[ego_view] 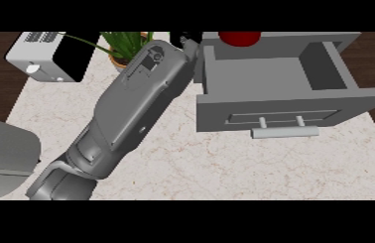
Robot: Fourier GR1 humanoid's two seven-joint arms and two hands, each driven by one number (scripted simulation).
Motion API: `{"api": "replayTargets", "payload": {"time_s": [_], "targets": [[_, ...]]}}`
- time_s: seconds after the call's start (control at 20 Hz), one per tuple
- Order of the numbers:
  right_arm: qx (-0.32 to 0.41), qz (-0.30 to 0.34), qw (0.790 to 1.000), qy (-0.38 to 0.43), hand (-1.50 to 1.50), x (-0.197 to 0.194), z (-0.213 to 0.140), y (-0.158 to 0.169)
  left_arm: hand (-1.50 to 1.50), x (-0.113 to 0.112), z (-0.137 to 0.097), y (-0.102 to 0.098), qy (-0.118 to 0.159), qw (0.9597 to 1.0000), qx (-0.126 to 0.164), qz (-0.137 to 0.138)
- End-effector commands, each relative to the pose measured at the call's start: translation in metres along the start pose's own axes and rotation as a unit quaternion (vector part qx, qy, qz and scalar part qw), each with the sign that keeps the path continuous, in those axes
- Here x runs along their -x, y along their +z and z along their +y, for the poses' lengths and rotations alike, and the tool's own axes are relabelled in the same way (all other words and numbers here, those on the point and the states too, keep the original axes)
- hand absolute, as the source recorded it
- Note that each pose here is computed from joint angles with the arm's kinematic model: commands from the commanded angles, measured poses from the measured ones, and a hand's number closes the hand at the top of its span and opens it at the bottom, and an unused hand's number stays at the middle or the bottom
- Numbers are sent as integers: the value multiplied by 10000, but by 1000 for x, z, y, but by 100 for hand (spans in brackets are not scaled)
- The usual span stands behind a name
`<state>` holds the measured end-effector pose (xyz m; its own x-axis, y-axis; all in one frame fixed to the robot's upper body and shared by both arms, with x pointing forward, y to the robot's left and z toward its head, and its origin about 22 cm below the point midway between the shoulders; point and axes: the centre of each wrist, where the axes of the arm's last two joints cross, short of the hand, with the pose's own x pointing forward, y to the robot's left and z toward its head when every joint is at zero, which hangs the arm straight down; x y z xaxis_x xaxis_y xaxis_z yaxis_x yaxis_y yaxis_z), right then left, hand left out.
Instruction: Pick up the can, place it into the drawer and close the drawer
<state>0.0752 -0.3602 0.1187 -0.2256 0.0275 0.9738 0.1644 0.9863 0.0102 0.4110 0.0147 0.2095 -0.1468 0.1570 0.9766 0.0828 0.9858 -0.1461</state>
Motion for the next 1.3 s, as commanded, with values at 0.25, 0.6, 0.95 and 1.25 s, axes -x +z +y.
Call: {"api": "replayTargets", "payload": {"time_s": [0.25, 0.6, 0.95, 1.25], "targets": [[-19, 15, 10000, 64, -150, 2, -2, -3, 150, 6, -12, -12, -55, 9999, 80, 88], [-80, -2, 10000, 14, -150, -2, -1, -15, 150, 15, -27, -5, -359, 9991, -130, 203], [-145, -24, 9998, -97, -150, -5, 7, -14, 150, 32, -25, -4, -559, 9975, -334, 282], [-178, -168, 9997, -100, -150, -14, 5, -22, -150, 35, -27, -4, -715, 9951, -492, 469]]}}
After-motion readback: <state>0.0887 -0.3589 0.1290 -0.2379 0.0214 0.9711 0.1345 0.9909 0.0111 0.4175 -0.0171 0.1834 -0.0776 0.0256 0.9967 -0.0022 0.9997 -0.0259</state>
